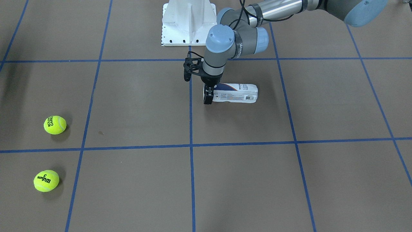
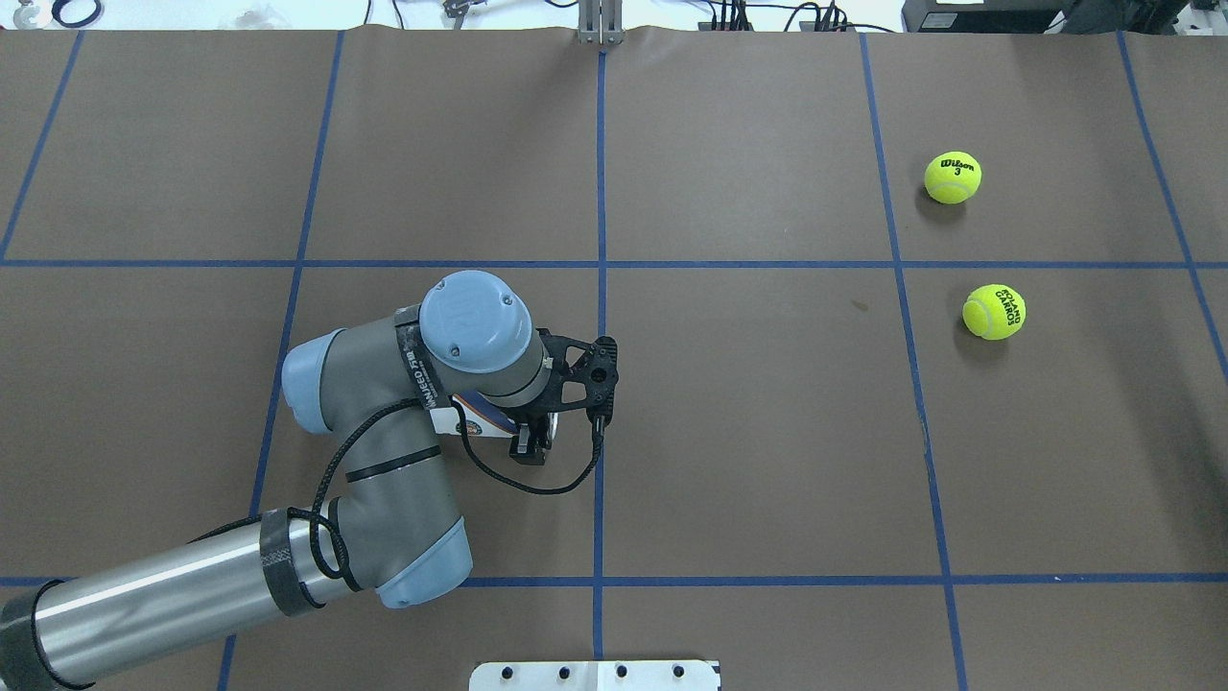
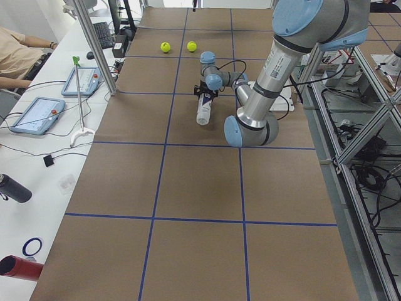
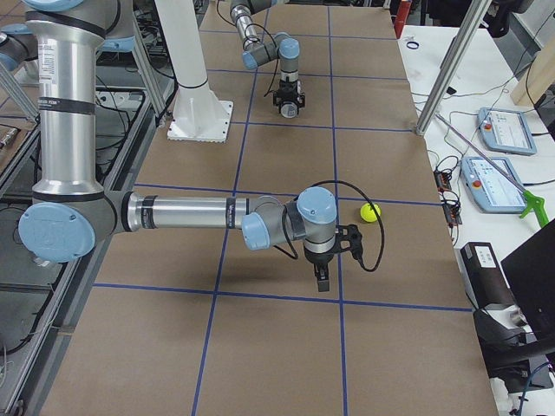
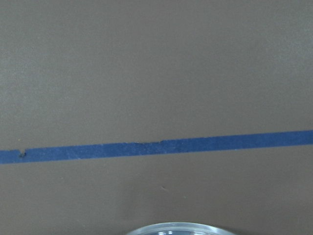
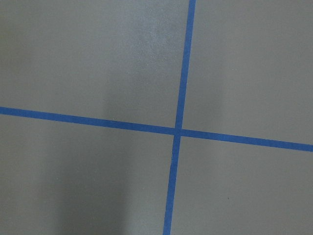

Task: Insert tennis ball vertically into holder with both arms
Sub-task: 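Close the left gripper around the can's open end, then lift the can with the left gripper and turn it upright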

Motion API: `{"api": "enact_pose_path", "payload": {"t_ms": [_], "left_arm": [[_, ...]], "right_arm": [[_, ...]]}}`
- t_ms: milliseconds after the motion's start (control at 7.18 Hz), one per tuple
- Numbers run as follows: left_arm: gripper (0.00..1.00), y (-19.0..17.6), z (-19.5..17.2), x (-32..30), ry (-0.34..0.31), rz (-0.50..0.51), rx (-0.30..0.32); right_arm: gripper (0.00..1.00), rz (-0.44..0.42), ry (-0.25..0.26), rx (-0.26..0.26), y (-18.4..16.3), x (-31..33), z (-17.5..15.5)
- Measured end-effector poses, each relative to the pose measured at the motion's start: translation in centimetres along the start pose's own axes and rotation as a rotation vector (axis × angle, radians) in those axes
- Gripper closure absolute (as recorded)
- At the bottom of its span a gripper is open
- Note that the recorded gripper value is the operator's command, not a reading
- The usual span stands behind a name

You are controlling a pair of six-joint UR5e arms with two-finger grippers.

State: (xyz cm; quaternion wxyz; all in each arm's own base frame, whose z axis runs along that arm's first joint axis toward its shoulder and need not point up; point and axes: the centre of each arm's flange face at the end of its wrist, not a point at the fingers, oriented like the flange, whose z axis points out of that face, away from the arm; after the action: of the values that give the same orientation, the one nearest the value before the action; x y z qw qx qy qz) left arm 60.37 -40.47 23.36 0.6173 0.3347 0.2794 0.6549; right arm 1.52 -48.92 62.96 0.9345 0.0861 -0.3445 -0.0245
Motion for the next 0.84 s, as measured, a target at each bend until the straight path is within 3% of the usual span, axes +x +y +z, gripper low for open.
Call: {"api": "enact_pose_path", "payload": {"t_ms": [418, 696, 836], "left_arm": [[0.39, -0.3, -2.4, -0.9, -0.023, 0.0, 0.025], [0.39, -0.9, -8.3, -1.7, -0.027, -0.002, 0.088], [0.39, -0.8, -11.3, -2.6, -0.016, -0.005, 0.153]], "right_arm": [[0.0, -0.001, 0.0, 0.002, 0.0, 0.0, 0.0], [0.0, -0.002, 0.0, 0.002, 0.0, -0.1, -0.1], [0.0, -0.002, 0.0, 0.003, 0.0, -0.1, -0.1]]}}
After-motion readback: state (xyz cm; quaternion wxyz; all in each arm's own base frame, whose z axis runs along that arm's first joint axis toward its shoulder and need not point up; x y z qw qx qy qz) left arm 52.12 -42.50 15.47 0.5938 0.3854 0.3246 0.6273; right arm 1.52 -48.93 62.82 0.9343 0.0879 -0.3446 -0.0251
